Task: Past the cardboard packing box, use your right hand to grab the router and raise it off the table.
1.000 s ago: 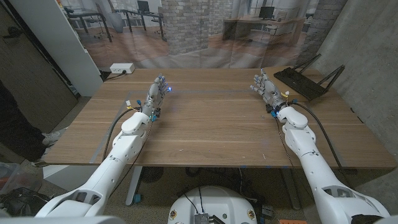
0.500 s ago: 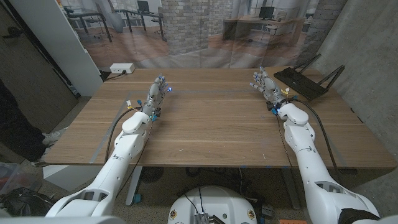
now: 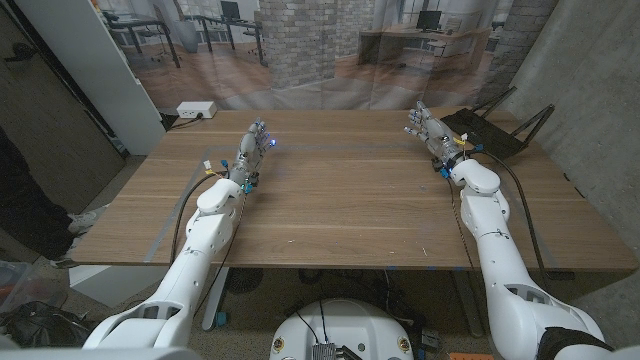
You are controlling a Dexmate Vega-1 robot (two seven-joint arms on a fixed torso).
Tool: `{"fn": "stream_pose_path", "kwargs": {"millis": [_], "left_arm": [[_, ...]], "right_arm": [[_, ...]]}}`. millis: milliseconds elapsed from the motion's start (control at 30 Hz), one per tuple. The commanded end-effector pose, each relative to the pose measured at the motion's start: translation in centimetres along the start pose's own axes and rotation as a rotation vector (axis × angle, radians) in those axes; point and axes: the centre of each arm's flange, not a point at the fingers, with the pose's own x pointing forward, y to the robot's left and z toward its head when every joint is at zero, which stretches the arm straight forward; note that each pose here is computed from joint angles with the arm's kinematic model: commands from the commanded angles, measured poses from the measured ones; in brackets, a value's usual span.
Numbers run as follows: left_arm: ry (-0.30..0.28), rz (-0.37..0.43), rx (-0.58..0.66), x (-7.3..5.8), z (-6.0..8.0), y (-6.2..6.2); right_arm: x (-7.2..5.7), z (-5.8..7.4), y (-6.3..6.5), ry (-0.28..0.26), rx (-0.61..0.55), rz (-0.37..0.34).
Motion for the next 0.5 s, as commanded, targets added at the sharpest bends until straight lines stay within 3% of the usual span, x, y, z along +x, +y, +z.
{"fn": "stream_pose_path", "kwargs": {"millis": [33,500], "left_arm": [[0.003,-0.006,0.000,0.1,-0.1,-0.2],[0.001,-0.005,0.001,0.0,0.0,-0.3]], "right_arm": [[0.1,1.6,-1.2,-0.016,-0.091,0.000],[-0.5,3.1,-2.4,-0.038,-0.168,-0.027]]}}
